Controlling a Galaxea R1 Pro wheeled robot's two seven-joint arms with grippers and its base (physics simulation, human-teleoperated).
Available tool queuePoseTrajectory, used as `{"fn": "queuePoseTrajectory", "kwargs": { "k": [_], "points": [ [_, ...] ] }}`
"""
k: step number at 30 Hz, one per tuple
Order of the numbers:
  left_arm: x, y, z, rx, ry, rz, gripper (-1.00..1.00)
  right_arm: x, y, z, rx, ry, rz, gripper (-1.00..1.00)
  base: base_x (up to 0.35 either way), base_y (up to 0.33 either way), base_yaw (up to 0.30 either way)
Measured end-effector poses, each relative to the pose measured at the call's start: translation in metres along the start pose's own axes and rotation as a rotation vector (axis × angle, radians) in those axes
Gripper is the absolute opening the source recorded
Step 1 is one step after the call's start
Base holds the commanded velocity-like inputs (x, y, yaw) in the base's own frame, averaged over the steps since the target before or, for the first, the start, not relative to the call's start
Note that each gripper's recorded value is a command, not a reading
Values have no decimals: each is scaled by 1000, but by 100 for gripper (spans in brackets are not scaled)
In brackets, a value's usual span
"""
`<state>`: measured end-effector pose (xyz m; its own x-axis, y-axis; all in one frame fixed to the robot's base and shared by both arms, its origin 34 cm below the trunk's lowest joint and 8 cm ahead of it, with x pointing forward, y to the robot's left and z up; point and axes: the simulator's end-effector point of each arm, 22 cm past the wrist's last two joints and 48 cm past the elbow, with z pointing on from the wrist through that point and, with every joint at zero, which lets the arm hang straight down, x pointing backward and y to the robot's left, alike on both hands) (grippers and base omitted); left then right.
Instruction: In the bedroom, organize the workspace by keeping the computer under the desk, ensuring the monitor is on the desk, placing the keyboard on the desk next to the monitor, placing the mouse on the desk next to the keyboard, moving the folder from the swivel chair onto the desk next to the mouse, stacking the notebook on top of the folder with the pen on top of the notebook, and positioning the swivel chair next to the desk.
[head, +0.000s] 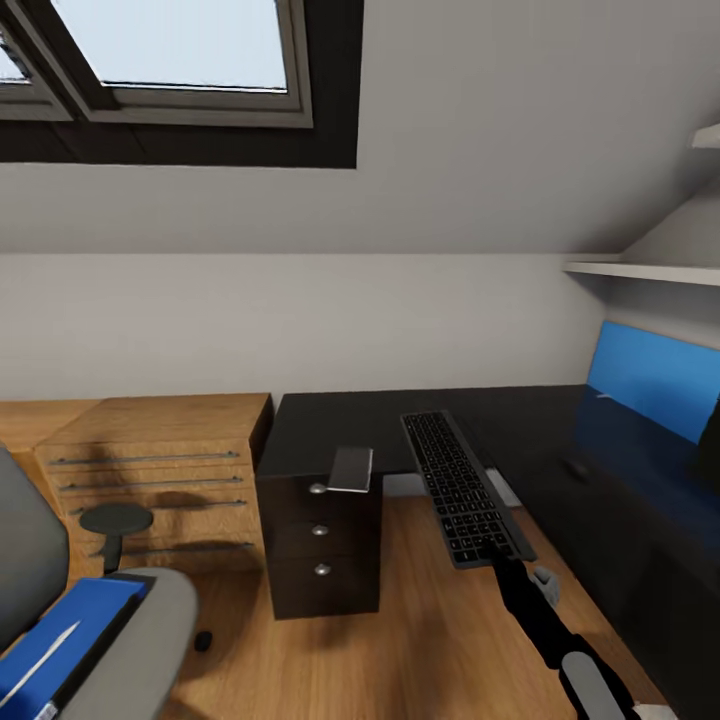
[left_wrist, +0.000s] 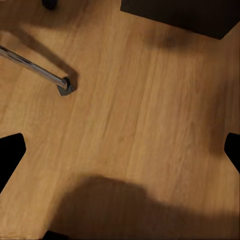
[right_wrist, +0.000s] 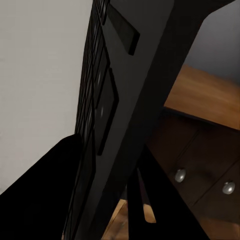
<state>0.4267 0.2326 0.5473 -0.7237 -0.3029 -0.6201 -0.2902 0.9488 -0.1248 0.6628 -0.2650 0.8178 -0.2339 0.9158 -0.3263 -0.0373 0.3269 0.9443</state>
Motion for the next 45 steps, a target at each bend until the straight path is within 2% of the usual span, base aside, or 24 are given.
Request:
{"fn": "queuePoseTrajectory", "kwargs": {
  "k": [16, 45],
  "points": [
    [0, 0, 0, 0, 0, 0, 100, -1, 5, -1, -26, 7, -6, -100, -144, -175, 9],
    [0, 0, 0, 1, 1, 1, 100, -3, 7, -2, -40, 6, -10, -100, -309, -32, 0]
  ]
}}
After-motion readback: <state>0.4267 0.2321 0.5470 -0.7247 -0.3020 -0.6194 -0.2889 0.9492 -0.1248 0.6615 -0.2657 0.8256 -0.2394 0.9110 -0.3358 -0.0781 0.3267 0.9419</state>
